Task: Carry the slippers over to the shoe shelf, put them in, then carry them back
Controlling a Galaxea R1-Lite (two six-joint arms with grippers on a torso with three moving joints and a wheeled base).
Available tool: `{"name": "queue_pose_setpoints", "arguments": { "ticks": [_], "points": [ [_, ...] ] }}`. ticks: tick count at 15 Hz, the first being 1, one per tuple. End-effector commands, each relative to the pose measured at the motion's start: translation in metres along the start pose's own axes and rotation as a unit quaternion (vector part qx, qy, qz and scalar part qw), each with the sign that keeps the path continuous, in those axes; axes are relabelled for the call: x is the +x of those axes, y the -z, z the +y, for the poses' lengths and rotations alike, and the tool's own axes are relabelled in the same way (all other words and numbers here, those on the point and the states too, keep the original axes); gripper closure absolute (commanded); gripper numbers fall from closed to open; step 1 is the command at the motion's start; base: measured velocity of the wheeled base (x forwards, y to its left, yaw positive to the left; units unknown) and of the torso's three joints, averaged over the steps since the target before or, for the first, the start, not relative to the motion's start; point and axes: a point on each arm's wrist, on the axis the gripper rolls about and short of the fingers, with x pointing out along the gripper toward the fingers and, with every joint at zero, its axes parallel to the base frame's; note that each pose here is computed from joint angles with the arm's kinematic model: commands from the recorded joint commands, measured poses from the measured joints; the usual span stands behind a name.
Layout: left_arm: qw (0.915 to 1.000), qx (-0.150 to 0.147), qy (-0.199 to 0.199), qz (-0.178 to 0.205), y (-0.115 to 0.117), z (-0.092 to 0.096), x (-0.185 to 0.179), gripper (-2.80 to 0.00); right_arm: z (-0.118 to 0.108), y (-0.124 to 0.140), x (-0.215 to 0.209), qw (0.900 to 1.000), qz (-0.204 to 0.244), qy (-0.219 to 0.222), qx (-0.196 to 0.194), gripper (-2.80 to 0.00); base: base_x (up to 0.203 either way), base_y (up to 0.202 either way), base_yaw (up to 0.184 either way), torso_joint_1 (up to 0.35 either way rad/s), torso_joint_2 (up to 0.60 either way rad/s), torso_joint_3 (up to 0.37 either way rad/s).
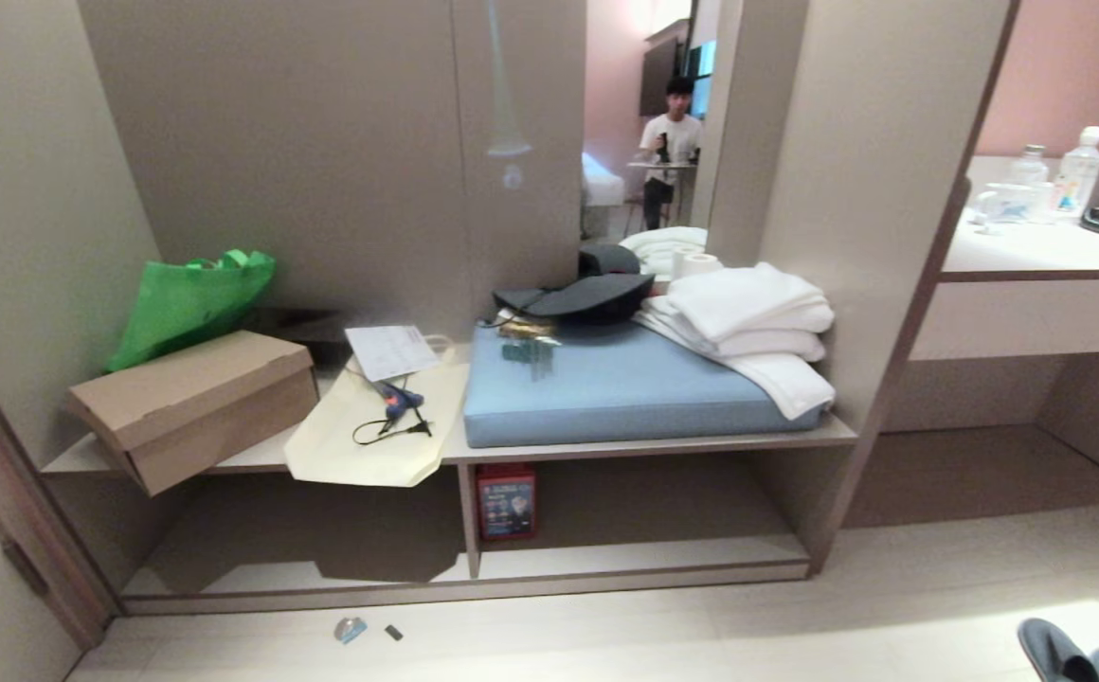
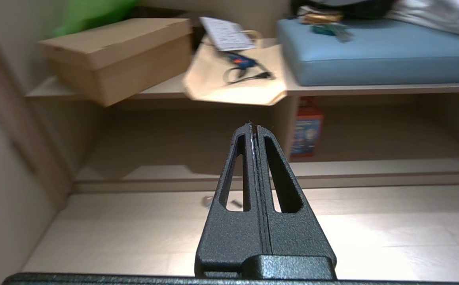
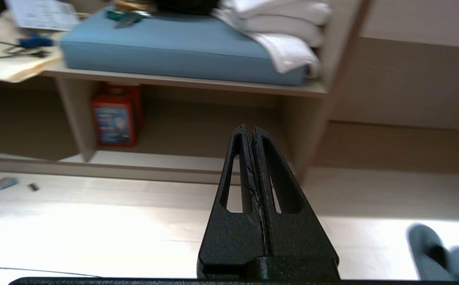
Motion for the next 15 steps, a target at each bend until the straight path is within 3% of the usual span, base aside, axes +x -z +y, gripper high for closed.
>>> {"name": "queue_pose_setpoints", "arguments": {
  "ticks": [1, 4, 15],
  "points": [
    [1.0, 0.0, 0.0, 0.0, -0.0001, 0.0, 0.0001, 0.0, 0.0, 0.0, 0.0001, 1.0, 0.001, 0.001, 0.0, 0.0, 0.002, -0.004, 0.169, 0.002, 0.0, 0.007],
    [1.0, 0.0, 0.0, 0.0, -0.0001, 0.0, 0.0001, 0.0, 0.0, 0.0, 0.0001, 1.0, 0.001, 0.0, 0.0, 0.0, 0.001, -0.007, 0.109, 0.002, 0.0, 0.003],
    [1.0, 0.001, 0.0, 0.0, -0.0001, 0.0, 0.0001, 0.0, -0.0001, 0.0, 0.0001, 1.0, 0.001, 0.0, 0.001, 0.0, 0.0, 0.0, 0.0, 0.0, 0.0, 0.0]
  ]
}}
